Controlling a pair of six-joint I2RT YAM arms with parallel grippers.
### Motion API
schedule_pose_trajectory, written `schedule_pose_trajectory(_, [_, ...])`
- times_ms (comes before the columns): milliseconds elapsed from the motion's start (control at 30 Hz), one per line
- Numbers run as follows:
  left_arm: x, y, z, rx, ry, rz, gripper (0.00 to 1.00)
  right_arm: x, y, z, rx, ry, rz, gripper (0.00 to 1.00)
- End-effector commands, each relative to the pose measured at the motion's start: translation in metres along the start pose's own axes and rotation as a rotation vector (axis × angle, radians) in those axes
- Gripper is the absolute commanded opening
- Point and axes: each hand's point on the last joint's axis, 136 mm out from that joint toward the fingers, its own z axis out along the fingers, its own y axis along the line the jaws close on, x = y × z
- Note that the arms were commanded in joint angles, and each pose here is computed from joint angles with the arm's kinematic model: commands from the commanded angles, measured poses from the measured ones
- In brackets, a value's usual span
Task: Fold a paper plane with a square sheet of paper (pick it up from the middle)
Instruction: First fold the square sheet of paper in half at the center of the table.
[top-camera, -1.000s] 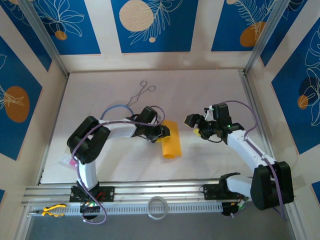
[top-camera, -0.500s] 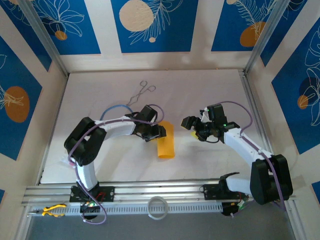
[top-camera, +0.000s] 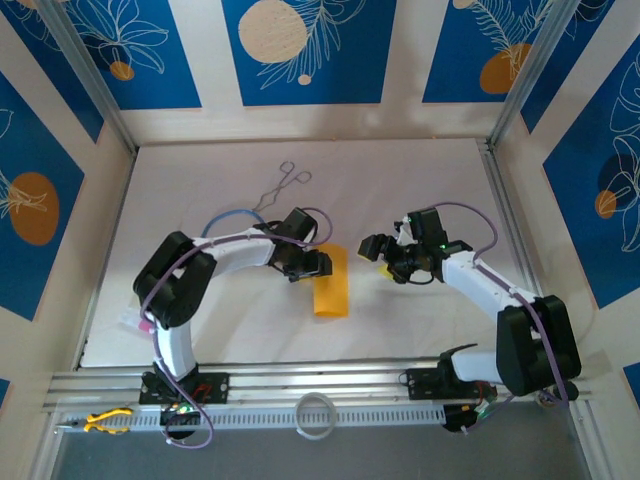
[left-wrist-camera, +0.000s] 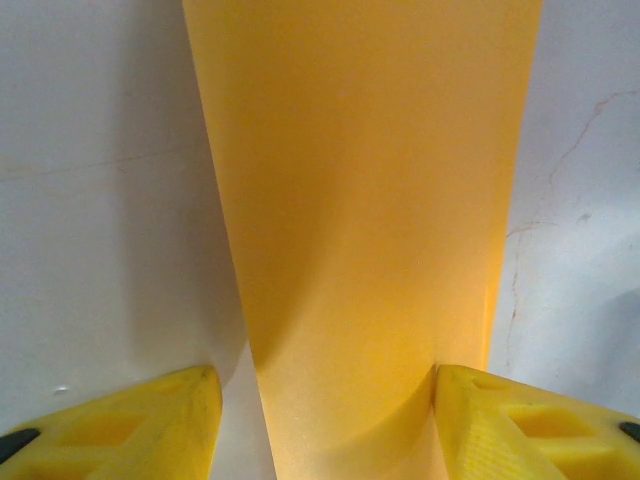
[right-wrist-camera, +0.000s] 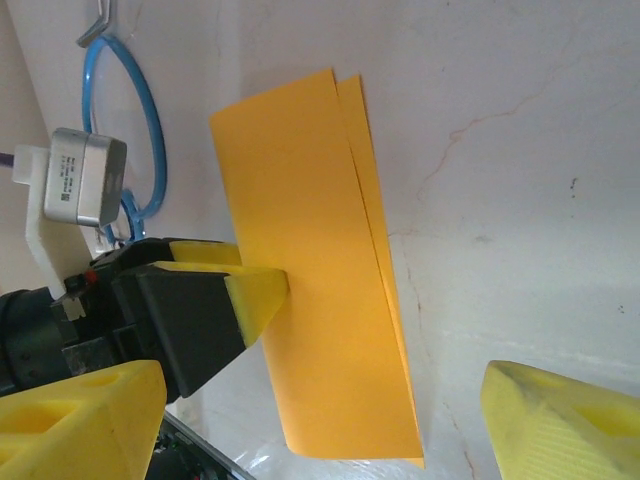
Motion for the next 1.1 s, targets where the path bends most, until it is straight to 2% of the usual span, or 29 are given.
schedule_pose_trajectory(0, [0.004, 0.008, 0.003, -0.032, 0.042, 0.023, 0.59, -0.001, 0.006, 0.001, -0.001, 0.015, -0.010, 0.83])
schedule_pose_trajectory(1067, [0.013, 0.036, 0.021, -0.214, 0.146, 0.078, 0.66, 0.001, -0.008, 0.006, 0.078, 0.028, 0.013, 0.83])
